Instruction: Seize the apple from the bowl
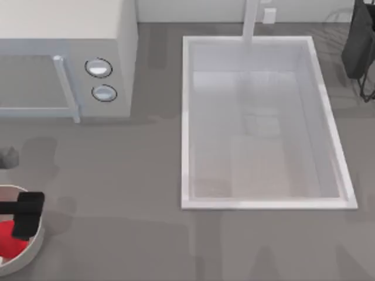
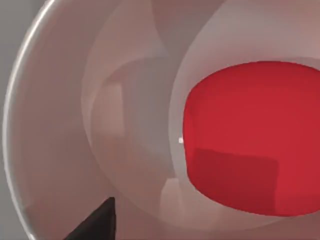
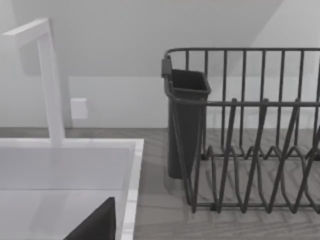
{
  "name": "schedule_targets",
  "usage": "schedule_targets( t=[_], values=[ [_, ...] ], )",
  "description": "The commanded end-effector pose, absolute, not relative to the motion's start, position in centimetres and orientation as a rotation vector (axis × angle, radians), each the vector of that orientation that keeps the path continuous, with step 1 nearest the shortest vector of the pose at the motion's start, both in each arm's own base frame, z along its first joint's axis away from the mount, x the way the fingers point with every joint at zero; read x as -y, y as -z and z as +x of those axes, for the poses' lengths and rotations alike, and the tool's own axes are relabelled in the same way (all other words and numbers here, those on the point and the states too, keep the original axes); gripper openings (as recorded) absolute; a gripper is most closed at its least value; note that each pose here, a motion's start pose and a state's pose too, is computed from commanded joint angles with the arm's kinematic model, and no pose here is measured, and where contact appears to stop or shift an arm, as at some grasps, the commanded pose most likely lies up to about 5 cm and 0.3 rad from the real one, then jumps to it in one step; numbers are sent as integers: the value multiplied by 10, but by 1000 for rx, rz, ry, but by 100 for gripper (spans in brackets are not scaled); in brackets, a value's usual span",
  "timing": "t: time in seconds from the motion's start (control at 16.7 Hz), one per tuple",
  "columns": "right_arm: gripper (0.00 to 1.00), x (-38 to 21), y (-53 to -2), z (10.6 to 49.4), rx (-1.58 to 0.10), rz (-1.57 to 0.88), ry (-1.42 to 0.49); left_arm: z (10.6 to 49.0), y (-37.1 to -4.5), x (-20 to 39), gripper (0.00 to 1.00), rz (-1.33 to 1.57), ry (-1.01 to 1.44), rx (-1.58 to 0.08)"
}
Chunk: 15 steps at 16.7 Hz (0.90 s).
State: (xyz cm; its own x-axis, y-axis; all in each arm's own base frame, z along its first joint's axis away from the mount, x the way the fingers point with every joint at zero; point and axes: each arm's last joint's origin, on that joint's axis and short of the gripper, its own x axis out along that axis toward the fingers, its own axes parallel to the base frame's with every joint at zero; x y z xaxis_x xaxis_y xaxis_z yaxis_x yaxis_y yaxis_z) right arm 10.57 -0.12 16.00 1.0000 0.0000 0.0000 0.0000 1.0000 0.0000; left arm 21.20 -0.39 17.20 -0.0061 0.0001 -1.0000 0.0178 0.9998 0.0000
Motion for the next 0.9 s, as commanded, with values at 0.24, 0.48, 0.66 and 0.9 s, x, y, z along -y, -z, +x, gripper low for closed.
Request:
schedule_targets(
  t=[0.24,0.48,0.66,0.9],
  values=[
    [100,1,-160,106,0,0,0,216,-128,4,100,14,15,-1552],
    [100,1,-160,106,0,0,0,209,-97,4,100,16,16,-1566],
    [100,1,-160,106,0,0,0,208,-94,4,100,16,16,-1571],
    [100,1,-160,106,0,0,0,208,-94,4,85,16,16,-1571]
  ],
)
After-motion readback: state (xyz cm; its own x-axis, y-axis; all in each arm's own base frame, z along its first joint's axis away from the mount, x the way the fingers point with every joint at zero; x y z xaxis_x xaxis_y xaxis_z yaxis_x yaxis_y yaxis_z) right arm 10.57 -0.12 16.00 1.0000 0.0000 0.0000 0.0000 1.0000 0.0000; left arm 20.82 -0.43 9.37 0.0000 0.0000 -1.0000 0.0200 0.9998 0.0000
